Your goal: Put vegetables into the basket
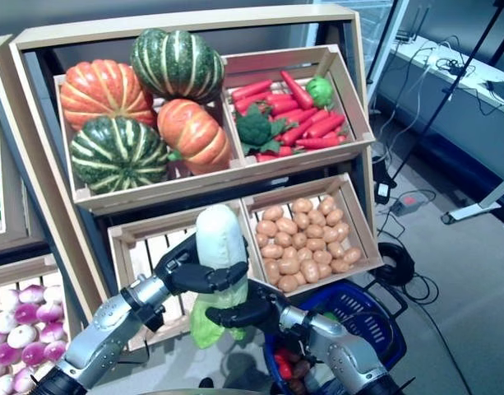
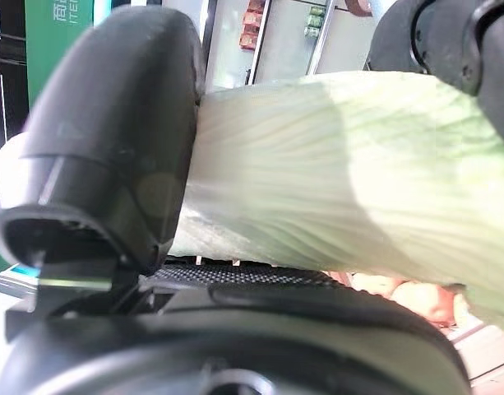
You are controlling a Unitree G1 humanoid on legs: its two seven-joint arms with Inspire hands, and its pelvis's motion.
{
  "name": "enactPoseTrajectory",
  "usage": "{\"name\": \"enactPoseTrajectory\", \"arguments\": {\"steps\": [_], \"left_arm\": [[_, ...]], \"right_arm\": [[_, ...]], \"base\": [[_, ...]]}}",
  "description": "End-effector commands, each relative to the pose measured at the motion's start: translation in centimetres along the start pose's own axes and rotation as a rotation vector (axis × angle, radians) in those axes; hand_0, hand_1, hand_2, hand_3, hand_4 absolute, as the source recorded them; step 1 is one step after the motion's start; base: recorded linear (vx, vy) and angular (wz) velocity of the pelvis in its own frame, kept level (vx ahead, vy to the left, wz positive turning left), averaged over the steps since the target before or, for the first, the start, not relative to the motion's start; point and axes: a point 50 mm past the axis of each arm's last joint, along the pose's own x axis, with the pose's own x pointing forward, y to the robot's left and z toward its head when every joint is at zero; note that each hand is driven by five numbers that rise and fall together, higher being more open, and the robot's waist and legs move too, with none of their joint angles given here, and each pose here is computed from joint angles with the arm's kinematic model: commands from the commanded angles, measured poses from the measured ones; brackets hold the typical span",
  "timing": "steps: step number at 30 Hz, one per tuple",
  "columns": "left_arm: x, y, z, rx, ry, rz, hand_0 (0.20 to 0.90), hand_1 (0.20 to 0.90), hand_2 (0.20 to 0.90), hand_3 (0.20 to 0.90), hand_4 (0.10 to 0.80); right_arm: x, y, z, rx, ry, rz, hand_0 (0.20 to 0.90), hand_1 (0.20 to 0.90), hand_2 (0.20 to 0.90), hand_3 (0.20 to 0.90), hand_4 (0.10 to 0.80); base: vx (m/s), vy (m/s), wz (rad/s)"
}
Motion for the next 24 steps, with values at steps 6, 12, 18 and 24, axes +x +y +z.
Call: {"name": "enactPoseTrajectory", "arguments": {"steps": [6, 12, 18, 24], "left_arm": [[-2.3, 3.6, 11.1, 0.471, -0.520, 0.349, 0.900, 0.900, 0.900, 0.900, 0.800], [-5.2, 5.6, 11.1, 0.703, -0.432, 0.611, 0.900, 0.900, 0.900, 0.900, 0.800], [-6.9, 6.8, 10.9, 0.870, -0.349, 0.775, 0.900, 0.900, 0.900, 0.900, 0.800], [-5.4, 8.1, 11.8, 0.863, -0.438, 0.936, 0.900, 0.900, 0.900, 0.900, 0.800]], "right_arm": [[-4.3, -3.4, 2.2, 0.106, -0.291, -0.304, 0.300, 0.300, 0.300, 0.300, 0.400], [-6.8, -4.7, 2.0, 0.140, -0.405, -0.491, 0.300, 0.300, 0.300, 0.300, 0.400], [-9.4, -6.5, 2.2, 0.197, -0.515, -0.765, 0.300, 0.300, 0.300, 0.300, 0.400], [-9.8, -8.2, 6.2, 0.324, -0.880, -0.977, 0.300, 0.300, 0.300, 0.300, 0.400]], "base": [[0.000, 0.000, 0.00], [0.007, -0.017, 0.00], [-0.055, -0.024, 0.00], [-0.353, 0.006, -0.02]]}}
